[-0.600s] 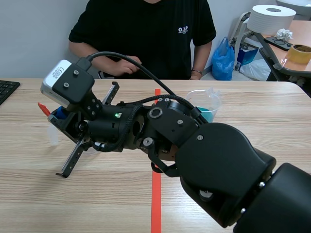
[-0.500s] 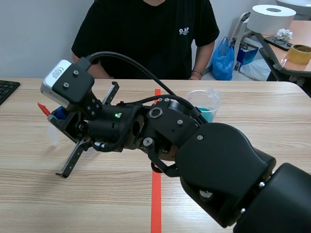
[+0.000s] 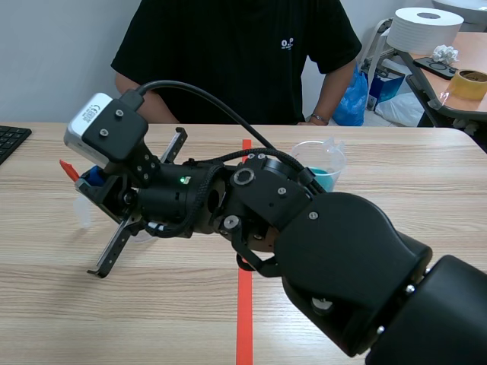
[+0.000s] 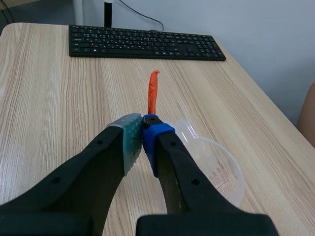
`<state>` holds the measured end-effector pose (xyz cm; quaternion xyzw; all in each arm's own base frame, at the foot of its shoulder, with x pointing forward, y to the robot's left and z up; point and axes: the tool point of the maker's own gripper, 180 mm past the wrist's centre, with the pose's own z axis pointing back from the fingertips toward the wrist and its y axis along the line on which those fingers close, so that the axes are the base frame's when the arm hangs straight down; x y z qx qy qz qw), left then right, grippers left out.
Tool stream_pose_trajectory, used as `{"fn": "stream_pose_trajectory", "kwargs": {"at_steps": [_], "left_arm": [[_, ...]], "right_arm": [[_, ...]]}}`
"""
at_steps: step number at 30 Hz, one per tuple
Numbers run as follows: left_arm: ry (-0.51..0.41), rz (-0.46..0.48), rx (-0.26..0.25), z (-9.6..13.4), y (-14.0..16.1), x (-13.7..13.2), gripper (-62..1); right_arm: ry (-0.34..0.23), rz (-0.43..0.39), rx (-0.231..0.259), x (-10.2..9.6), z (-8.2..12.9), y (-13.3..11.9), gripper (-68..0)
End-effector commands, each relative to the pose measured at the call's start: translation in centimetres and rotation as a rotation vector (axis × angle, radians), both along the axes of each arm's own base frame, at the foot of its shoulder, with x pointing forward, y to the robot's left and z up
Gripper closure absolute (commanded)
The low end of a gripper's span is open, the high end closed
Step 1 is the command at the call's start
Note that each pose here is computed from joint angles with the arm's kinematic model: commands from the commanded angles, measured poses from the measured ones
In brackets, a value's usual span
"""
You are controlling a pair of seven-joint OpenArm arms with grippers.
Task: Do the redox reaction experiment.
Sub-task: 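Lift the metal plate out of the left beaker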
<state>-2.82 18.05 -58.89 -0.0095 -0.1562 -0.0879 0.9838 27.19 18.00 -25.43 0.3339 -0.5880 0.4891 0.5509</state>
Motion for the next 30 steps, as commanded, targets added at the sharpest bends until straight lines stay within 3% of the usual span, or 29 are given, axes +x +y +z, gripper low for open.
{"fn": "stream_pose_trajectory", "kwargs": {"at_steps": [1, 18, 30], "left_arm": [[-0.013, 0.002, -0.001, 0.1, 0.1, 0.3, -4.2], [-0.013, 0.002, -0.001, 0.1, 0.1, 0.3, -4.2], [-0.013, 0.002, -0.001, 0.1, 0.1, 0.3, -4.2]], "right_arm": [[-0.023, -0.002, 0.049, 0.6, 1.6, 0.2, -0.7], [-0.008, -0.081, 0.137, 3.1, 4.1, -0.5, -0.6], [-0.029, -0.186, 0.189, 7.4, 7.5, -2.5, -0.6]]}}
